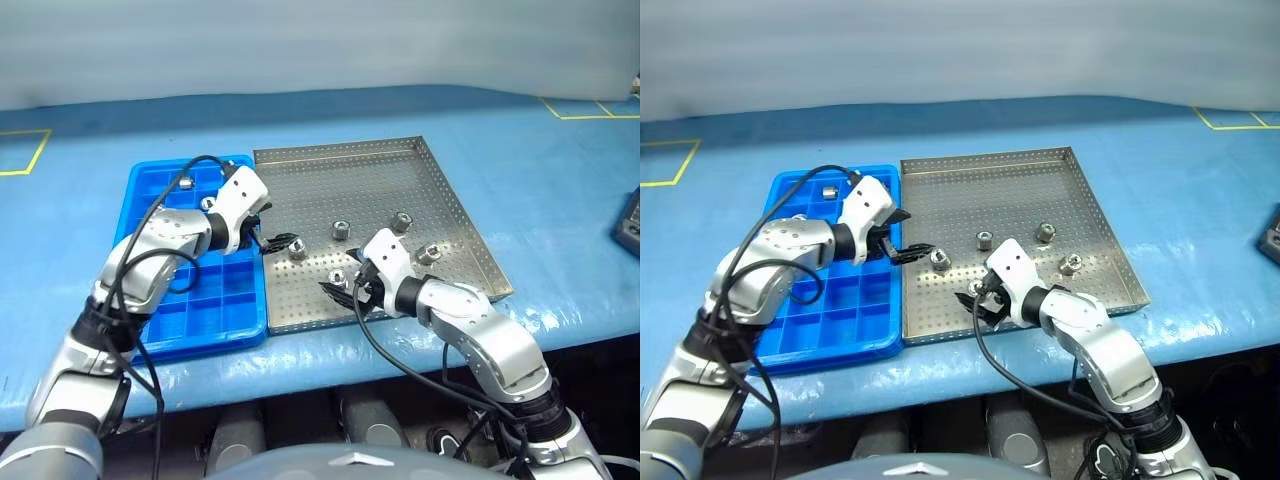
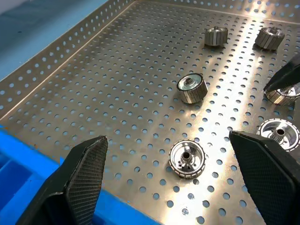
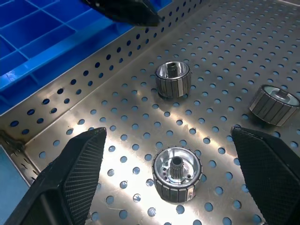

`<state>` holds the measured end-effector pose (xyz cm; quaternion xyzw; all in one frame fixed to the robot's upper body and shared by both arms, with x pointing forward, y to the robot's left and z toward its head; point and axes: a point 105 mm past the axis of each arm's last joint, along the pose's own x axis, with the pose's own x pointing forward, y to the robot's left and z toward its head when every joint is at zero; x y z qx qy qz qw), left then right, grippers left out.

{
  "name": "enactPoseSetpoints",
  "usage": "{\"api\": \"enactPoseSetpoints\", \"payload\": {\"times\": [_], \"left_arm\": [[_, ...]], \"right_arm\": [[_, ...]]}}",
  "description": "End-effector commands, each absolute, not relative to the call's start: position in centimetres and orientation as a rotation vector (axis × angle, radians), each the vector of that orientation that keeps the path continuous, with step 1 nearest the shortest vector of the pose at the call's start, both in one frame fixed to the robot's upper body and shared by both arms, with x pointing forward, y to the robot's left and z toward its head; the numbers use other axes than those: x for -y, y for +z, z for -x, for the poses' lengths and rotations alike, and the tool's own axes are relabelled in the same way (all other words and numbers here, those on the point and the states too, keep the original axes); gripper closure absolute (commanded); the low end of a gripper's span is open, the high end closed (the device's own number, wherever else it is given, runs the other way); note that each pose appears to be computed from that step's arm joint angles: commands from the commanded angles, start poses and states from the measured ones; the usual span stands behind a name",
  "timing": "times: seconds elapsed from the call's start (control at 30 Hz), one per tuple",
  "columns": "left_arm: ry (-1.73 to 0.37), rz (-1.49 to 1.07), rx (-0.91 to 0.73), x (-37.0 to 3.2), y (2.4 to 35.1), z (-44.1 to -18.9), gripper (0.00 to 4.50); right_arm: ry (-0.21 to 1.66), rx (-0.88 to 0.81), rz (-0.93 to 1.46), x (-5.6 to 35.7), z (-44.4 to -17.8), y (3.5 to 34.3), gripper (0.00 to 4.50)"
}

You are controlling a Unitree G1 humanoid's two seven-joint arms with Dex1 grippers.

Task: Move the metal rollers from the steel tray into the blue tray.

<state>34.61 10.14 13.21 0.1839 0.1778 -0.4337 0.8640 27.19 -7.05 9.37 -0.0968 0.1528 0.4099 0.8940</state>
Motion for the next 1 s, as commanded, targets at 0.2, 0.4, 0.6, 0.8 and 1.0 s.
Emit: {"api": "enactPoseSetpoints", "payload": {"times": [0.2, 0.4, 0.6, 0.8, 1.0], "left_arm": [[-1.042, -0.501, -0.458, -8.5, 11.3, -35.7, 0.00], [-1.069, -0.631, -0.588, -9.0, 8.6, -35.7, 0.00], [-1.058, -0.689, -0.646, -9.6, 7.6, -35.9, 1.25], [-1.078, -0.717, -0.642, -9.9, 8.2, -35.6, 2.81], [-0.883, -0.451, -0.311, -9.7, 15.1, -37.3, 2.81]], "right_arm": [[0.841, -0.243, 0.185, 6.4, -26.6, 10.7, 0.01], [0.829, -0.231, 0.178, 6.4, -26.7, 10.9, 0.01], [0.819, -0.228, 0.173, 6.4, -26.7, 10.9, 0.00], [0.824, -0.220, 0.173, 6.2, -26.9, 11.1, 0.00], [0.843, -0.216, 0.174, 5.9, -26.9, 11.2, 0.00]]}}
